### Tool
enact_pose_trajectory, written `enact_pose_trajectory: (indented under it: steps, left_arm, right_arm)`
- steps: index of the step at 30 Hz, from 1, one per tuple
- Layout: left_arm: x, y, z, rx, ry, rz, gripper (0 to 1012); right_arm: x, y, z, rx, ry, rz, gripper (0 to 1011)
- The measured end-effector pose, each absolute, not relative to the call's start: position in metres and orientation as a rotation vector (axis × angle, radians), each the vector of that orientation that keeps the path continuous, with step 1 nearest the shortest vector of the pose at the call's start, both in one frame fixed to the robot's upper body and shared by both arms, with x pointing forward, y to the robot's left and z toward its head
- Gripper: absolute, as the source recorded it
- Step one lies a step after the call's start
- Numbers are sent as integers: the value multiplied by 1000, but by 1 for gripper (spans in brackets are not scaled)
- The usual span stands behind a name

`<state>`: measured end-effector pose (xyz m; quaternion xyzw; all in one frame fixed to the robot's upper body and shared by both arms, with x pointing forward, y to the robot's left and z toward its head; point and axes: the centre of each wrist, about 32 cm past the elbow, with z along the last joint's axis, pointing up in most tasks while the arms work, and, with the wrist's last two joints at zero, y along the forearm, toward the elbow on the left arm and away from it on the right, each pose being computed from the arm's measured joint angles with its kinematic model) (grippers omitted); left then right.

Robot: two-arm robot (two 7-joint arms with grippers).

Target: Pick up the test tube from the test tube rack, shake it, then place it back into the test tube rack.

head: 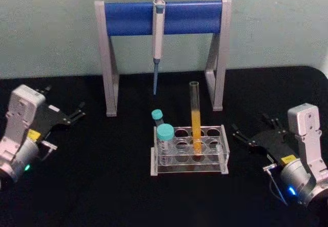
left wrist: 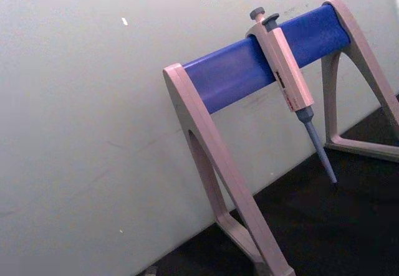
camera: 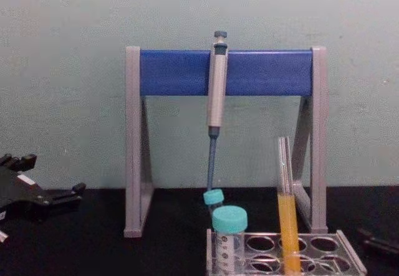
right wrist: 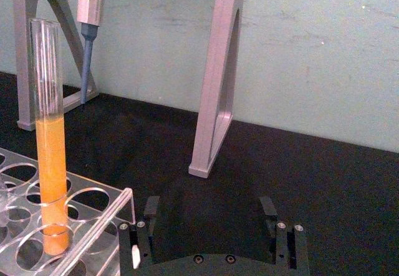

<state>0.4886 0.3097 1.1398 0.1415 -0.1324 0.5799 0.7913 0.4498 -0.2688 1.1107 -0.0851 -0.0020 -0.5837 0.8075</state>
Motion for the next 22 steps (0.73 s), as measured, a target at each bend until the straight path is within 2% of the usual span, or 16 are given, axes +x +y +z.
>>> enact_pose_trajectory:
  steps: [22]
  left_arm:
    - [489, 310, 1140, 304, -285, 1248, 1001]
  right_arm:
    - [450, -269, 1111, -181, -4, -1249, 1000]
